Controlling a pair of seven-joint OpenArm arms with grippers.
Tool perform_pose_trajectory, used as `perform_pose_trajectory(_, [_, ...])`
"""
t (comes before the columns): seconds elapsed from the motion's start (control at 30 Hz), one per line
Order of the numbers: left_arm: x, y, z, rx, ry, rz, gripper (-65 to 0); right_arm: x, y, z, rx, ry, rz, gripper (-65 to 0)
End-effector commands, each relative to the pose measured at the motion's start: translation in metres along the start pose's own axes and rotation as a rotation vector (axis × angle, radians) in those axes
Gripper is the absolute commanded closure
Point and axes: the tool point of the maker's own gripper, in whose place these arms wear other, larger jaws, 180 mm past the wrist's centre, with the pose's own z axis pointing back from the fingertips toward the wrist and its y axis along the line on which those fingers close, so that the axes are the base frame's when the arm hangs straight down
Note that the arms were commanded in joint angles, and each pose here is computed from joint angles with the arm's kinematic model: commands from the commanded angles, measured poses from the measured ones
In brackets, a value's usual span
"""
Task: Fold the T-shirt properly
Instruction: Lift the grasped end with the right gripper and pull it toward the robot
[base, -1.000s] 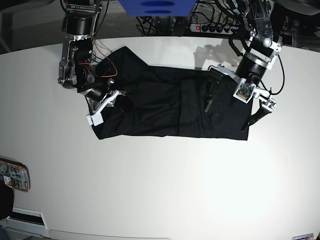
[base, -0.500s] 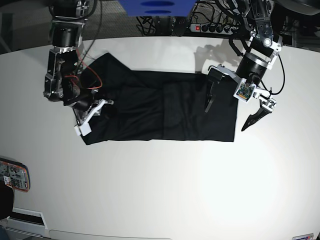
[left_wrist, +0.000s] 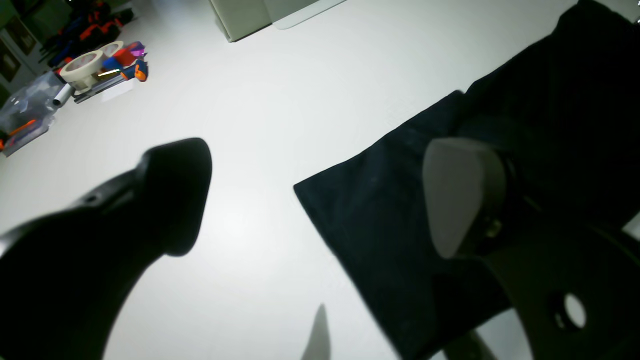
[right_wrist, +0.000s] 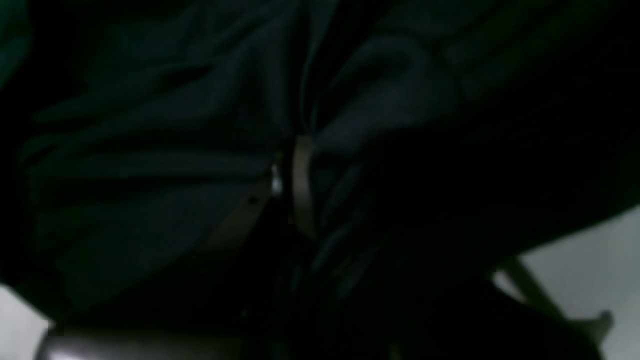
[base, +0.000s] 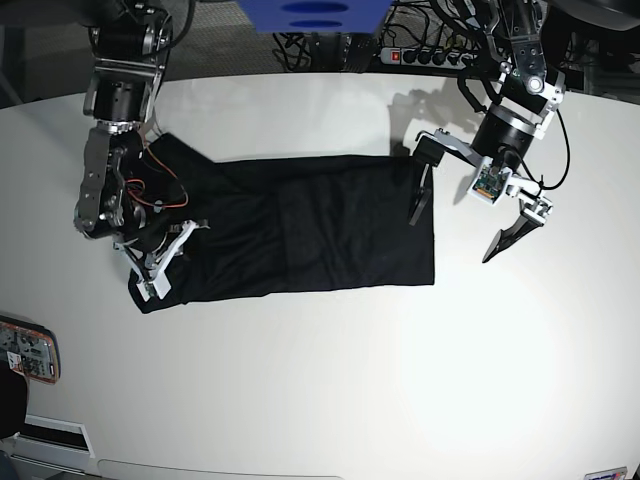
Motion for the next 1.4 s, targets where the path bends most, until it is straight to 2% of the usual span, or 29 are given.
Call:
perform_pose_trajectory(0.0, [0.015, 0.003, 0.000, 0.010, -0.060, 0.002, -64.7, -0.018, -0.021, 0.004, -0.096, 0.106, 0.017, 0.0])
perform_pose_trajectory(0.27, [0.016, 0.003, 0.000, 0.011, -0.061, 0.001, -64.7, 0.008, -0.032, 0.011, -0.124, 0.099, 0.050, 0.0])
perform_pose_trajectory(0.37, [0.016, 0.003, 0.000, 0.011, -0.062, 0.000, -64.7, 0.015, -0.021, 0.006, -0.109, 0.110, 0.108, 0.0])
perform_pose_trajectory(0.47, [0.016, 0.003, 0.000, 0.011, -0.062, 0.000, -64.7, 0.040, -0.012, 0.007, -0.112, 0.081, 0.171, 0.0])
perform_pose_trajectory(0.57, [0.016, 0.003, 0.000, 0.011, -0.062, 0.000, -64.7, 0.040, -0.020, 0.009, -0.192, 0.120, 0.254, 0.0])
perform_pose_trajectory(0.63, [0.016, 0.003, 0.000, 0.011, -0.062, 0.000, -64.7, 0.038, -0.037, 0.019, -0.302, 0.172, 0.319, 0.0])
perform_pose_trajectory(0.73, [0.016, 0.003, 0.000, 0.011, -0.062, 0.000, -64.7, 0.052, -0.052, 0.036, -0.441, 0.186, 0.405, 0.0])
perform_pose_trajectory(0.87, [0.016, 0.003, 0.000, 0.011, -0.062, 0.000, -64.7, 0.069, -0.042, 0.043, -0.506, 0.156, 0.451, 0.0])
perform_pose_trajectory(1.03, [0.016, 0.003, 0.000, 0.009, -0.062, -0.001, -64.7, 0.079, -0.028, 0.044, -0.535, 0.152, 0.547, 0.0])
perform_pose_trajectory(1.23, [0.016, 0.003, 0.000, 0.009, -0.061, -0.001, -64.7, 0.076, -0.024, 0.043, -0.535, 0.182, 0.557, 0.0])
perform_pose_trajectory(1.37, [0.015, 0.003, 0.000, 0.009, -0.059, 0.000, -64.7, 0.089, -0.005, 0.051, -0.544, 0.151, 0.592, 0.0])
